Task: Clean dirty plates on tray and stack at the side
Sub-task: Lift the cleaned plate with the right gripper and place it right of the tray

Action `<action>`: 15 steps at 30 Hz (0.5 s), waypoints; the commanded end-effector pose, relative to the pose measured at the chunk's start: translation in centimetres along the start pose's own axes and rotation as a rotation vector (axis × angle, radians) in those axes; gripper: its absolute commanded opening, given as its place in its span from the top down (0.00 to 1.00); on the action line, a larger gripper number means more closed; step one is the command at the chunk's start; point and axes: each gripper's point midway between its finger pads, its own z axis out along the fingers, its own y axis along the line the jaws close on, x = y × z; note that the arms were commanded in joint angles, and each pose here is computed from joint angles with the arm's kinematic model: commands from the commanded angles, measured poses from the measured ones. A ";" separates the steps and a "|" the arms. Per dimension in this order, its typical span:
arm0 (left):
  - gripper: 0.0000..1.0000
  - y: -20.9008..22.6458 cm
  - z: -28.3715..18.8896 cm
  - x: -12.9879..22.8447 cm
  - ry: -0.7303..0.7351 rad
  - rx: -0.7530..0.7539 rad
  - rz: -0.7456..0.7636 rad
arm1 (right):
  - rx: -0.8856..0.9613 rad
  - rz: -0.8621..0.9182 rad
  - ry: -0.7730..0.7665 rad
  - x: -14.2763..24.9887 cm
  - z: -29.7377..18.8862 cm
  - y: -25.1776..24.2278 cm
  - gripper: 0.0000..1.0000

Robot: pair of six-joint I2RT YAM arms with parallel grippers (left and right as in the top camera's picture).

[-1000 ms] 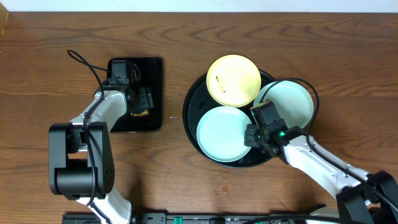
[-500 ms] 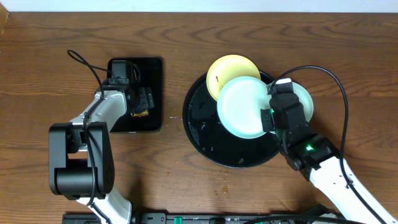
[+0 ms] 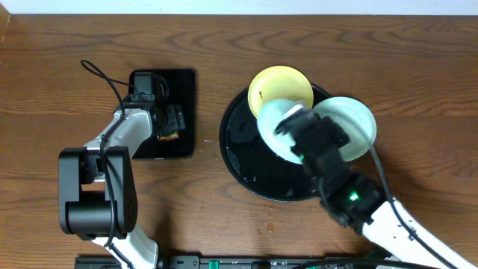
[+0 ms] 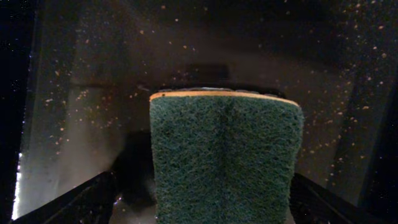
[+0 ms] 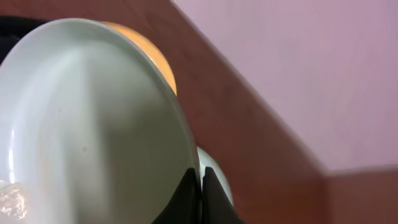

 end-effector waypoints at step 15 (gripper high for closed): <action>0.12 0.3 0.0 0.0 -0.003 -0.013 -0.004 | 0.091 -0.239 -0.035 -2.5 -1.9 0.4 0.99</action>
